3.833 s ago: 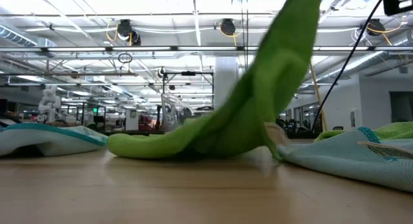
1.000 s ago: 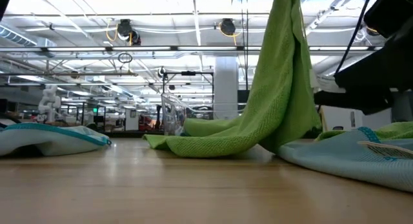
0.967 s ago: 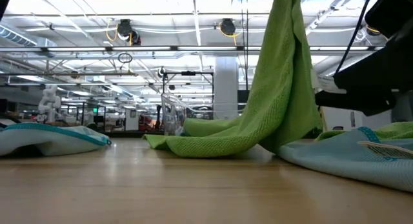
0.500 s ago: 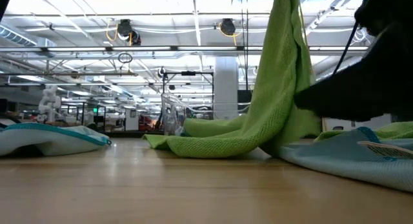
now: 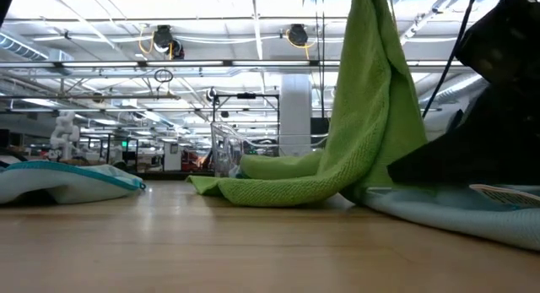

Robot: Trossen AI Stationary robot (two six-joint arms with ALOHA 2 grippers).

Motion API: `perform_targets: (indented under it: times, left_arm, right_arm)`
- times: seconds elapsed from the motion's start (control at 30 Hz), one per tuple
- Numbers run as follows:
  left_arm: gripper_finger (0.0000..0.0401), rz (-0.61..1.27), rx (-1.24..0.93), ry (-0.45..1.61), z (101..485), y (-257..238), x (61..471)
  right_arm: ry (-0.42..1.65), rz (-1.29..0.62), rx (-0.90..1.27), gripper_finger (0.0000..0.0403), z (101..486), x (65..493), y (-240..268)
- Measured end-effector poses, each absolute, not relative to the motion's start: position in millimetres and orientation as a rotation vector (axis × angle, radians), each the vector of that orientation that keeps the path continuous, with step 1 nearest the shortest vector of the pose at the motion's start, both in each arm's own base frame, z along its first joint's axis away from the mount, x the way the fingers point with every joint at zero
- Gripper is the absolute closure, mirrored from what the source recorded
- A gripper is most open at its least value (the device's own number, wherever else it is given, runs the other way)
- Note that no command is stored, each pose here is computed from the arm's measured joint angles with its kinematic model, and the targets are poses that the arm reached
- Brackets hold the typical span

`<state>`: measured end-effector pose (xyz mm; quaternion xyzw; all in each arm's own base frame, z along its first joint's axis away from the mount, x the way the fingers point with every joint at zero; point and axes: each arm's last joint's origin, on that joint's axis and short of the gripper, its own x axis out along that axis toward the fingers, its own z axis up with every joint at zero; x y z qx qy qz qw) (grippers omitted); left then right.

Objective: Fold microfiber towels
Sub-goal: Fold the left green microfiber cloth

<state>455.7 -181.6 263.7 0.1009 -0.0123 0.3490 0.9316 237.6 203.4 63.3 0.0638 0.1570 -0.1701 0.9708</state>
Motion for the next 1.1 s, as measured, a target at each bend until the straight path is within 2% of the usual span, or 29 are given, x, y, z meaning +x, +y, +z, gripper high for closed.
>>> perform_targets:
  times: [0.1,0.17,0.33,0.5,0.63,0.77,0.93,1.1]
  left_arm:
    - [0.0397,0.748,0.238,0.000,263.4,-184.9,453.2]
    - [0.0394,0.769,0.255,0.015,265.4,-188.2,450.1]
    - [0.0398,0.771,0.261,0.015,280.6,-201.1,437.4]
    - [0.0397,0.752,0.281,0.059,296.0,-231.4,410.6]
    - [0.0397,0.695,0.257,0.085,311.0,-255.9,379.8]
    - [0.0399,0.597,0.206,0.107,320.7,-272.1,348.8]
    - [0.0397,0.457,0.122,0.188,320.6,-277.2,320.3]
    - [0.0395,0.342,0.023,0.403,298.5,-275.4,301.0]
  right_arm:
    - [0.320,-0.343,0.124,0.0380,63.0,237.6,203.1]
    - [0.322,-0.343,0.104,0.0396,65.1,238.9,201.9]
    - [0.322,-0.316,0.052,0.0400,87.9,244.2,197.1]
    - [0.348,-0.275,-0.043,0.0401,129.6,242.5,186.5]
    - [0.395,-0.186,-0.060,0.0401,165.1,237.0,171.4]
    - [0.439,-0.019,-0.003,0.0401,192.0,230.8,159.4]
    - [0.504,0.145,0.015,0.0401,206.2,222.9,150.8]
    - [0.560,0.232,-0.004,0.0401,209.9,217.7,144.8]
